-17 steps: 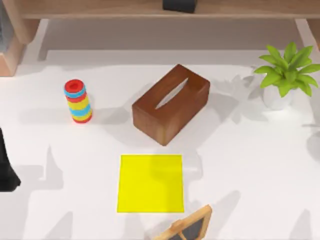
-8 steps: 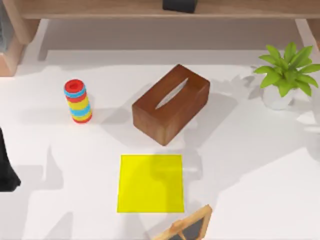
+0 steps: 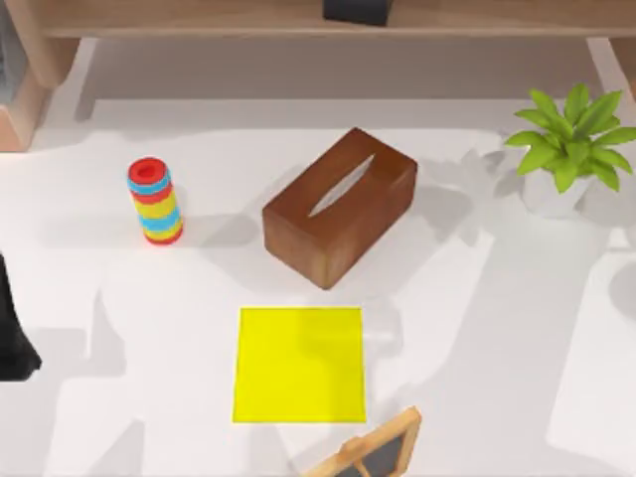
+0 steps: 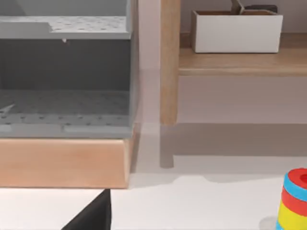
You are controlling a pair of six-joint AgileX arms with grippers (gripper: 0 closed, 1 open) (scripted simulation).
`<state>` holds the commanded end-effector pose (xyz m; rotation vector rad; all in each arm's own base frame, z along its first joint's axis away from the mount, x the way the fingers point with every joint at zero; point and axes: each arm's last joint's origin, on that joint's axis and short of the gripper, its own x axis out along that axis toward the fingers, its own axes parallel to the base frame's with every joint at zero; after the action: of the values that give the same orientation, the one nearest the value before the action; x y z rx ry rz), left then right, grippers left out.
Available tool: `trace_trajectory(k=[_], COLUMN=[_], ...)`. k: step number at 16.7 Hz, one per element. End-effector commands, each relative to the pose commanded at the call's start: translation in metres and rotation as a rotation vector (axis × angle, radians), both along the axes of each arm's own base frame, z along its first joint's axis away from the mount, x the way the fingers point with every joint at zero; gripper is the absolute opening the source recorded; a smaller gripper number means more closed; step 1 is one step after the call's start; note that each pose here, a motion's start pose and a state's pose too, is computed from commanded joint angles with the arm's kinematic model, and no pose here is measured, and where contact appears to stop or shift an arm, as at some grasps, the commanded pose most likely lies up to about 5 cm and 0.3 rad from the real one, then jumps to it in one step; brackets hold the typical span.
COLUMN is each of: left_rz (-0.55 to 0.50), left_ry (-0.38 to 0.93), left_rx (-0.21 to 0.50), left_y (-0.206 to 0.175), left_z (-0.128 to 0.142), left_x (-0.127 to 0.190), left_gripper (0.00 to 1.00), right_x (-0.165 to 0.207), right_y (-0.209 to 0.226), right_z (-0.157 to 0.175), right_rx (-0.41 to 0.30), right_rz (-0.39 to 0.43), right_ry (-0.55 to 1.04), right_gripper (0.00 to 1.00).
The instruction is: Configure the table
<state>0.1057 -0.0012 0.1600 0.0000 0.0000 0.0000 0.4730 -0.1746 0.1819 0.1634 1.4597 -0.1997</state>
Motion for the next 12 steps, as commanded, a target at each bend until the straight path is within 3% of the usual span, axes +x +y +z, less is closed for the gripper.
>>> trace_trajectory(k=[12], left_rz=[0.0], left_ry=[0.0], left_rx=[0.0], left_y=[0.0], left_z=[0.0], left_x=[0.0], left_gripper=[1.0], right_x=[0.007], right_y=[-0.002], right_z=[-0.025], right_rx=[0.013], right_rz=[0.012], right_ry=[0.009], right_gripper=[1.0])
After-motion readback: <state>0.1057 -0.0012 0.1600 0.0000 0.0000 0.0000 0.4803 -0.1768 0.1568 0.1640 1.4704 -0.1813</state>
